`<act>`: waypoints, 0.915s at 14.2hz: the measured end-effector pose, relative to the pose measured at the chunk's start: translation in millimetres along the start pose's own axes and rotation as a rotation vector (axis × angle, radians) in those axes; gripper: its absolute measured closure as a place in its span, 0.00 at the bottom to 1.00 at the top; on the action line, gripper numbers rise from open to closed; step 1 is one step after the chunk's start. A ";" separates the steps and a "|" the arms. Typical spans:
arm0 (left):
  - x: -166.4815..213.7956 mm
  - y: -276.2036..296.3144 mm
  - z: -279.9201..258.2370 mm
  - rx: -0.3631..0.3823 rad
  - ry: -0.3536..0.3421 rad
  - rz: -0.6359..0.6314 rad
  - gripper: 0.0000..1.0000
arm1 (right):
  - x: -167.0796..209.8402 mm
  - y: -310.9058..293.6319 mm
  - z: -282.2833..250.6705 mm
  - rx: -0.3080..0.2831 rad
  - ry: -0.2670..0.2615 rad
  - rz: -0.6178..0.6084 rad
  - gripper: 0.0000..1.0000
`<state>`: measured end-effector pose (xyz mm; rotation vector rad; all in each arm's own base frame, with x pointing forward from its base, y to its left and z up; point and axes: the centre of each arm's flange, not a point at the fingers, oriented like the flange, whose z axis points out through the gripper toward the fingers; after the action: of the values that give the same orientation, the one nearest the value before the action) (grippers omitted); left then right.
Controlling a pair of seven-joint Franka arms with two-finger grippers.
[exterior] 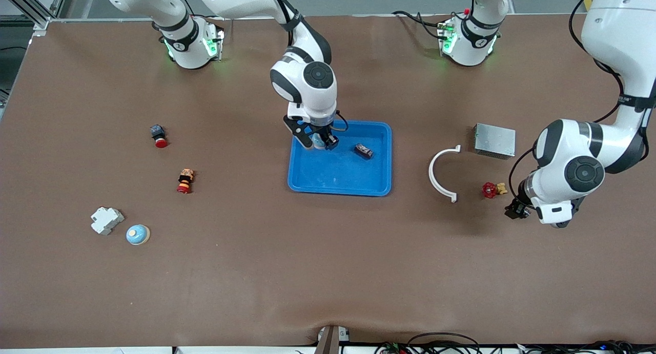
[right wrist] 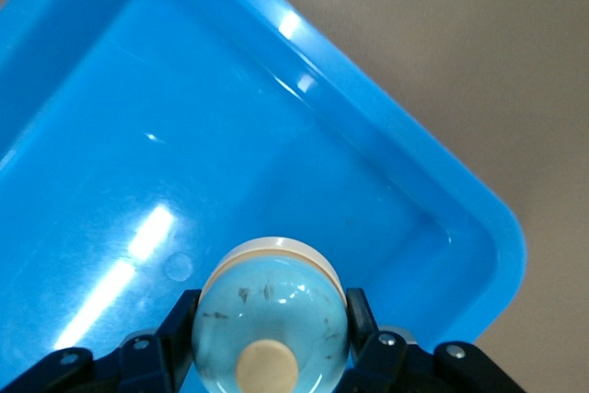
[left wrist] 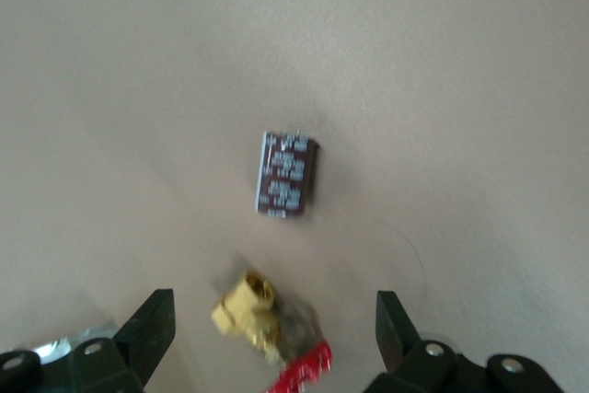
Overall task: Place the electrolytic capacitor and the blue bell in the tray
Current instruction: 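Set the bell in the tray while the left gripper grasps another capacitor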
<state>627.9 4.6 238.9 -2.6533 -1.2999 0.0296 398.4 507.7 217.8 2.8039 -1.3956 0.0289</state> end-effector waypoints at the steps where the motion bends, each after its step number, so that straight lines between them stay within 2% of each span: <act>1: 3.2 -0.3 8.7 -0.004 0.008 0.008 0.09 | -3.1 -0.6 4.0 0.013 -0.004 0.014 0.32; 2: 6.8 -0.8 15.5 -0.016 0.011 0.007 0.09 | -4.2 -1.3 7.2 0.021 -0.006 0.026 0.32; 4: 19.6 -6.8 29.0 -0.031 0.034 0.015 0.19 | -3.6 -2.2 12.5 0.029 -0.009 0.042 0.32; 9: 35.1 -15.7 55.7 -0.052 0.053 0.034 0.25 | -4.4 -1.4 25.2 0.026 -0.008 0.059 0.32; 10: 34.4 -15.1 56.7 -0.054 0.052 0.036 0.32 | -5.2 -0.9 26.6 0.023 -0.007 0.061 0.32; 11: 33.7 -14.6 57.1 -0.054 0.051 0.037 0.32 | -5.8 -0.3 28.7 0.020 -0.007 0.063 0.32; 13: 33.1 -14.3 57.4 -0.054 0.050 0.038 0.48 | -6.3 1.0 33.9 0.013 -0.004 0.065 0.32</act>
<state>631.4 48.2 187.1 -2.7049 -1.2523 -0.0677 394.2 511.6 183.8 2.7699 -1.4919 0.0325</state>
